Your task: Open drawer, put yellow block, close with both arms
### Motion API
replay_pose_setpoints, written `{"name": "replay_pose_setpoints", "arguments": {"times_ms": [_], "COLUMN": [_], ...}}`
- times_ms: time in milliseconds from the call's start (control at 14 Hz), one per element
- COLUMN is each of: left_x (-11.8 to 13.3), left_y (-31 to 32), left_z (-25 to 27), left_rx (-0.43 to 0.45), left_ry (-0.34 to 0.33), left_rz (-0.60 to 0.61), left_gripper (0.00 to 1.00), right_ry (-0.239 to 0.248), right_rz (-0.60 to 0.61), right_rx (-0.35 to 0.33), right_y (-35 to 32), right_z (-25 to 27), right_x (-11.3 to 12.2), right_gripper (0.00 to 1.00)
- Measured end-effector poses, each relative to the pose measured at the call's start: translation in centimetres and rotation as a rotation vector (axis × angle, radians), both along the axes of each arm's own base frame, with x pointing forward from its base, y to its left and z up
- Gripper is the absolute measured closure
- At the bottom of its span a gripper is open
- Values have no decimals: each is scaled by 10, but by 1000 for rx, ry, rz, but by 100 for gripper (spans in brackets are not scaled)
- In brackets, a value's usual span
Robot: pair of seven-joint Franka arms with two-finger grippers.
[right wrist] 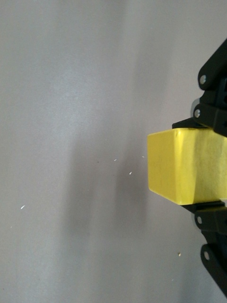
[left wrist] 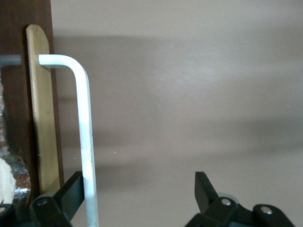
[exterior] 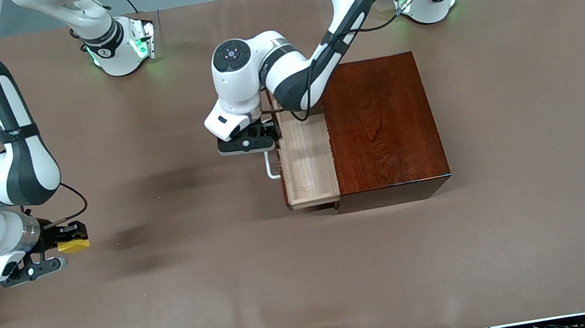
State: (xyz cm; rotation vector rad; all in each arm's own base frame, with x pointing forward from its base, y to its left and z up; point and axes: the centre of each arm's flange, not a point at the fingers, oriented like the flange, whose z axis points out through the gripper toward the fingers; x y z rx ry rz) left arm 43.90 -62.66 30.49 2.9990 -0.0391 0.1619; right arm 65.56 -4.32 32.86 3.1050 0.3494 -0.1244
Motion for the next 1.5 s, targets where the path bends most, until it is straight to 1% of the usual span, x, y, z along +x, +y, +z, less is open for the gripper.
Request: {"name": "replay_pose_setpoints", "arguments": {"times_ms": [142,498,570,712,854,997,1139,1211,1353,1495], "left_x": [-9,-10,-10,-12,-7,7,28,39,53,64], "left_y": [-8,-11,-13,-21,-20,-10,13,30,76,135], "left_z": [-2,-1,2,14,22,34,66,93,157,218], "left_rx": [-12,-29,-42,-83,-90,-70,-33,-9,69,154], "left_ry": [-11,-20,-26,-39,-45,-43,-35,-32,-13,4], "left_rz": [-17,-22,-23,-27,-19,7,50,77,119,67], "left_gripper": [0,0,0,0,0,0,0,0,0,0], "right_ry": [-6,-16,-18,-5,1,-2,-18,-31,-48,-41], "right_rz": [45,141,173,238,297,382,486,551,680,785], "right_rx": [3,9,11,20,29,38,59,86,169,252], "right_y": [-1,-9,-9,-9,-6,1,14,23,39,58], "right_z": [3,10,13,21,33,47,61,67,72,71], "right_x": [2,3,3,0,-3,-6,-8,-8,-11,-16], "right_gripper": [44,44,44,44,44,44,44,44,44,44]}}
